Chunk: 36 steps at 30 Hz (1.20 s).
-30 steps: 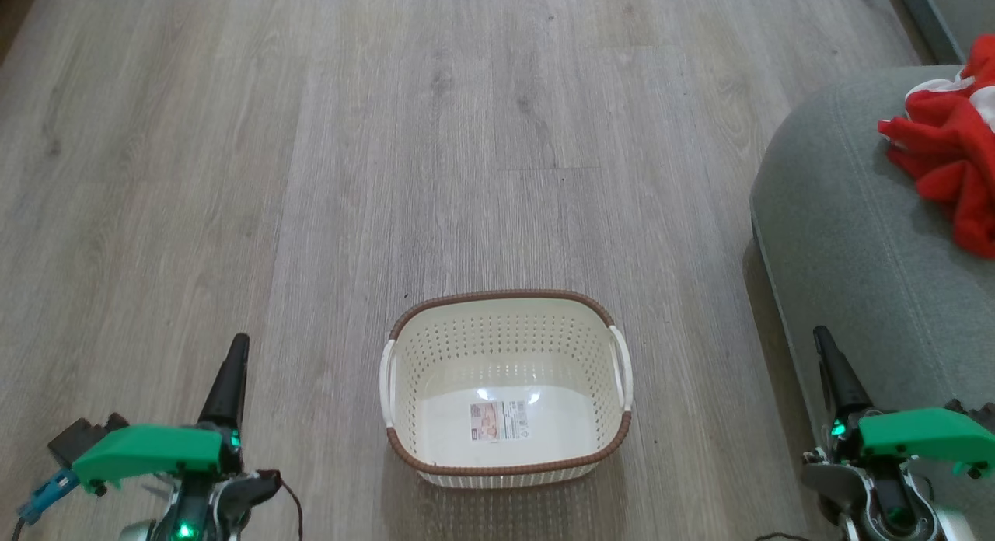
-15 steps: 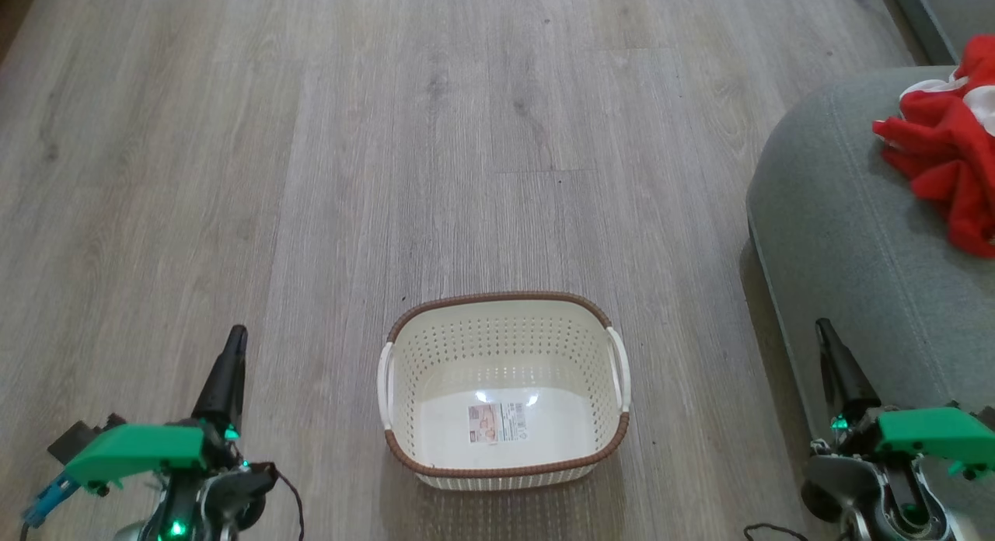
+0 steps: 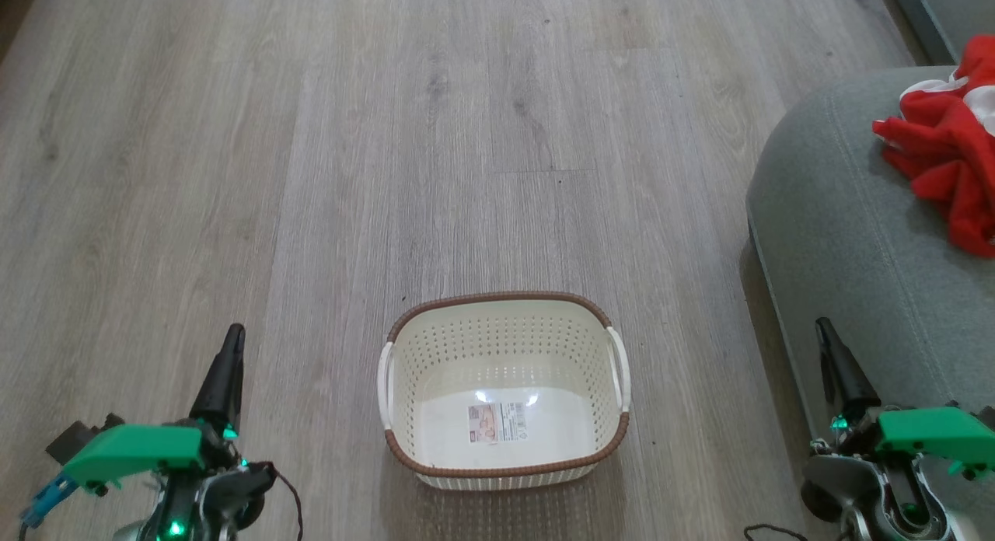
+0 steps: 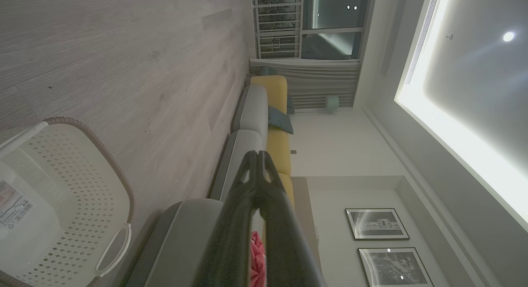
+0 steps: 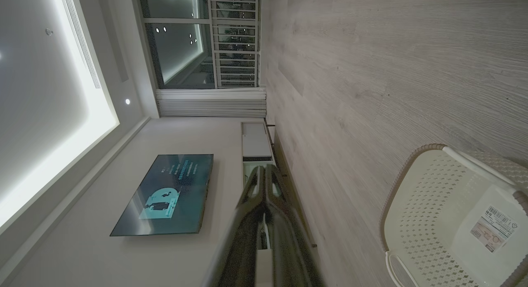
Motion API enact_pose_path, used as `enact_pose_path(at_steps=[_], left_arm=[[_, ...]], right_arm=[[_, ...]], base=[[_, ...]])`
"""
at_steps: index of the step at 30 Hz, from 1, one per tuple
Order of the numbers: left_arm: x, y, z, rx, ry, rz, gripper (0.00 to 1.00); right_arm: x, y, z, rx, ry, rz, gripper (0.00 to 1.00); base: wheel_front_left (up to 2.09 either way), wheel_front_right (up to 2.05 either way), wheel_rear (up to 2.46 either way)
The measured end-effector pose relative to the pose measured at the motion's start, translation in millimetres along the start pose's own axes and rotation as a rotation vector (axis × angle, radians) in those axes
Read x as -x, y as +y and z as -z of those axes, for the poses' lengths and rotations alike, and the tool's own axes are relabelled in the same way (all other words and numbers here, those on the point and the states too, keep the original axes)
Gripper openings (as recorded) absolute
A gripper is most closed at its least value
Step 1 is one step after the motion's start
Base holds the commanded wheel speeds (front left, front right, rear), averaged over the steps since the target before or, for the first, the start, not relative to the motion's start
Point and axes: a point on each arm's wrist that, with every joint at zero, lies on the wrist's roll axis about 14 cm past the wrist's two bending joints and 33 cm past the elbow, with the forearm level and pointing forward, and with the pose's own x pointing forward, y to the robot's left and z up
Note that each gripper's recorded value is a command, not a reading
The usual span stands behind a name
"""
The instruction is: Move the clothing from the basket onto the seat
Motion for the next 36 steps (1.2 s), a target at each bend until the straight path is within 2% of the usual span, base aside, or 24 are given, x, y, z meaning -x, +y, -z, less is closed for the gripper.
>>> enact_pose_path(at_steps=[36], left_arm=[[0.0, -0.1, -0.2, 0.000, -0.001, 0.000, 0.00]], right_arm=[[0.0, 0.0, 0.0, 0.000, 0.000, 0.000, 0.00]], base=[[0.00, 0.00, 0.00]])
